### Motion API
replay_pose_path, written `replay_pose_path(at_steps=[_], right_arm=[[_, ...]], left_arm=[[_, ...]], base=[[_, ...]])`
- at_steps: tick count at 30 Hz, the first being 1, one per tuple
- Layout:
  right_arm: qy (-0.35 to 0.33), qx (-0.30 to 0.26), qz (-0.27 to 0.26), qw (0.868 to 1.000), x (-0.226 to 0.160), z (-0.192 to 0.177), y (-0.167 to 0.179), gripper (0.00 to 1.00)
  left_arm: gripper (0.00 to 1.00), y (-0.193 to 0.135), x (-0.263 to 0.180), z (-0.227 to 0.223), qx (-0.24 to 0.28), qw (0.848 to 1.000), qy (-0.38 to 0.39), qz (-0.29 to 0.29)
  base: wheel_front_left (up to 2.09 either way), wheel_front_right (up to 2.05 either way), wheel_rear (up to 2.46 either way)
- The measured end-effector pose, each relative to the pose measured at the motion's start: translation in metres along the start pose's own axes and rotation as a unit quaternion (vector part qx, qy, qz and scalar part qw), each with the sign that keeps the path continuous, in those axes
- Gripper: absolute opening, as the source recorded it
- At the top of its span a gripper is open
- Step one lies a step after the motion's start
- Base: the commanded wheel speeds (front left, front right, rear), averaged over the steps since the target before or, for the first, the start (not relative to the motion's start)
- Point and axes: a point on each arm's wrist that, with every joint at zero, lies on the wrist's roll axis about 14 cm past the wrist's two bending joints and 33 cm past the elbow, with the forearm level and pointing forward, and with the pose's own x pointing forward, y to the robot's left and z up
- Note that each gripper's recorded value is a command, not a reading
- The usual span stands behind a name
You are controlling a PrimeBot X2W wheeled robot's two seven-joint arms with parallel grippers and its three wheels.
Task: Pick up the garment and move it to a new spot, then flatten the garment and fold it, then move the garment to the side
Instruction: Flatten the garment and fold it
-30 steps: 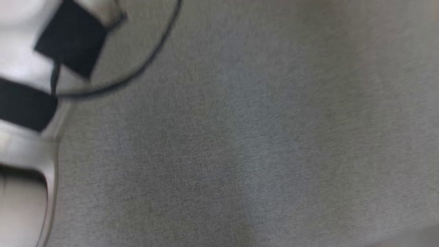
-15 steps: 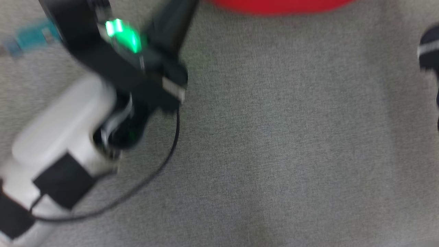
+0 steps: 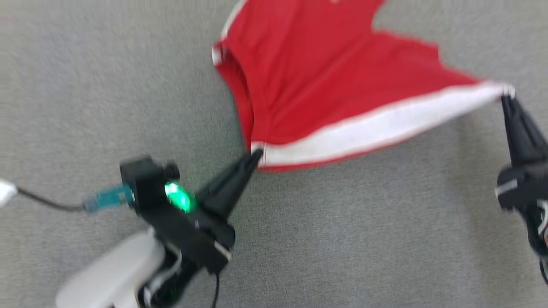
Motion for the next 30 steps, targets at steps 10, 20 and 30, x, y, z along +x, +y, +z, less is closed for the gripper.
replay_pose_path(at_steps=[10,20,30], right_arm=[[0.011,0.013,-0.021,1.0,-0.085,-0.003,-0.004,0.0],[0.006,-0.026,0.003,1.0,-0.14,0.008,0.005,0.0],[-0.005,-0.029,0.031,0.999,-0.097,0.022,0.015,0.0]], left_arm=[[0.0,-0.042,-0.059,-0.026,-0.011,0.999,-0.003,0.038],[0.0,-0.094,-0.093,-0.032,-0.013,0.999,-0.014,0.037],[0.0,-0.086,-0.062,-0.014,-0.051,0.997,-0.031,0.038]], base=[[0.0,0.0,0.0],[0.0,0.0,0.0],[0.0,0.0,0.0]])
